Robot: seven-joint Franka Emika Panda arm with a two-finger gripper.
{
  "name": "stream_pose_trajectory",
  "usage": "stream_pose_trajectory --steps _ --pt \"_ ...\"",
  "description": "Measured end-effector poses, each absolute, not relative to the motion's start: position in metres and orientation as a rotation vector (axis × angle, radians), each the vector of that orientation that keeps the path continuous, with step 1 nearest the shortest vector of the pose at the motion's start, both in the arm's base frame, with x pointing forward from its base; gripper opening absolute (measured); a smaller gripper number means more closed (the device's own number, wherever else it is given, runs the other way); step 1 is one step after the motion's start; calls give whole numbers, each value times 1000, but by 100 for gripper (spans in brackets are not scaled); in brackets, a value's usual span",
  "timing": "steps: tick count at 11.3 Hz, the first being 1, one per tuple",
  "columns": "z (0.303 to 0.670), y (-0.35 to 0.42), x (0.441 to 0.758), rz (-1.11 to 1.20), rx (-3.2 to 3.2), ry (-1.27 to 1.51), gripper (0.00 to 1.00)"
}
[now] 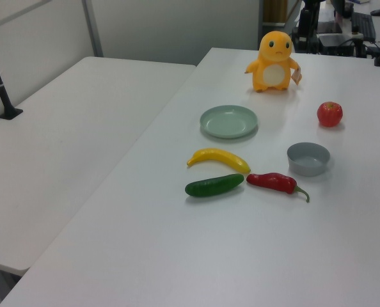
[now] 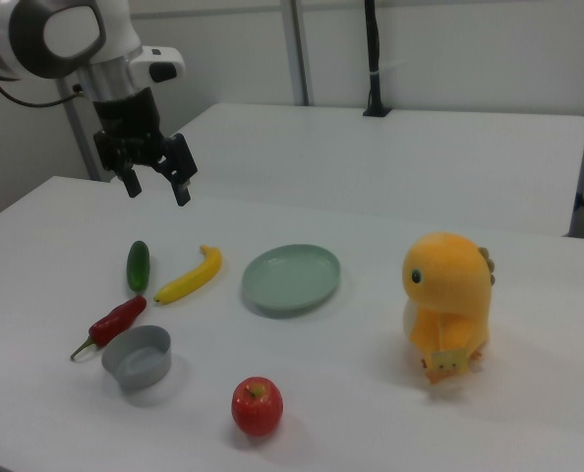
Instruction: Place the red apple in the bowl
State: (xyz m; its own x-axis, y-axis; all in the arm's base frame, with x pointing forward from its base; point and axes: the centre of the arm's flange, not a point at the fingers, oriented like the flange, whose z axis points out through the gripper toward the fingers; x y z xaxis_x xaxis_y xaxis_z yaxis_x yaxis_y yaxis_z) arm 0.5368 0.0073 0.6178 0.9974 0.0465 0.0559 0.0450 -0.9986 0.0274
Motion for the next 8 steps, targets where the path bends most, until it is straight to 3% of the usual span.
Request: stream_pose_trajectory --steps 1,8 --pt "615 6 549 88 3115 69 100" --pt "615 6 548 83 3114 82 100"
